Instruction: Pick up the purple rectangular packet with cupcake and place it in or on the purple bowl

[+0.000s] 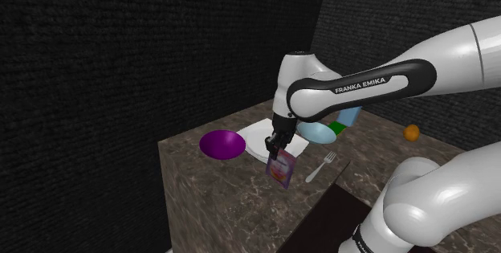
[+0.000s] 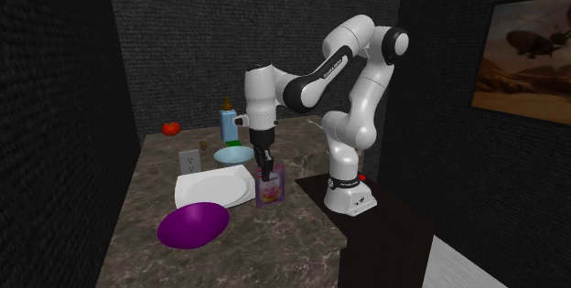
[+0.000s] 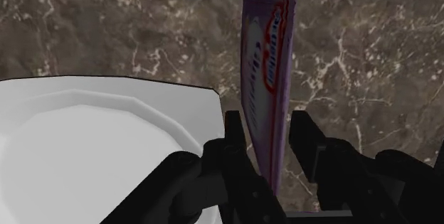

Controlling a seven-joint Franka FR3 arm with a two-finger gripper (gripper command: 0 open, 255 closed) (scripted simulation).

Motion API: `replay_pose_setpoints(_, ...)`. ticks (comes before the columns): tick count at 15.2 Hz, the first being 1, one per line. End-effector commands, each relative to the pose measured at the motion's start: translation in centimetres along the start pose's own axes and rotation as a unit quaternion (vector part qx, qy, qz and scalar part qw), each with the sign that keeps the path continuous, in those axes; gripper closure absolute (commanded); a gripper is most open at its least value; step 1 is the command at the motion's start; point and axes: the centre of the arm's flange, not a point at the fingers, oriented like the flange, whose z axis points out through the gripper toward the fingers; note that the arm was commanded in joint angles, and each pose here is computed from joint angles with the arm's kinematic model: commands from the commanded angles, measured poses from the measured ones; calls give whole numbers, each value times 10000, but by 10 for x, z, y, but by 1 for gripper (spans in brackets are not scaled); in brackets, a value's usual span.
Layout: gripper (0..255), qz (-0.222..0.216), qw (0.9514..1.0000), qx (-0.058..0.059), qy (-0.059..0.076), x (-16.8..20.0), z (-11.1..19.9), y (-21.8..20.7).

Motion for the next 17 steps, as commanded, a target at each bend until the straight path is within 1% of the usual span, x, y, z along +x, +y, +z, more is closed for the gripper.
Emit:
replay_pose_setpoints(1,255,0,10000,0,0,0,0,0)
replay_pose_setpoints(8,255,0,10000,0,0,0,0,0)
replay_pose_setpoints(17,255,0,10000,0,0,-1,-47,0)
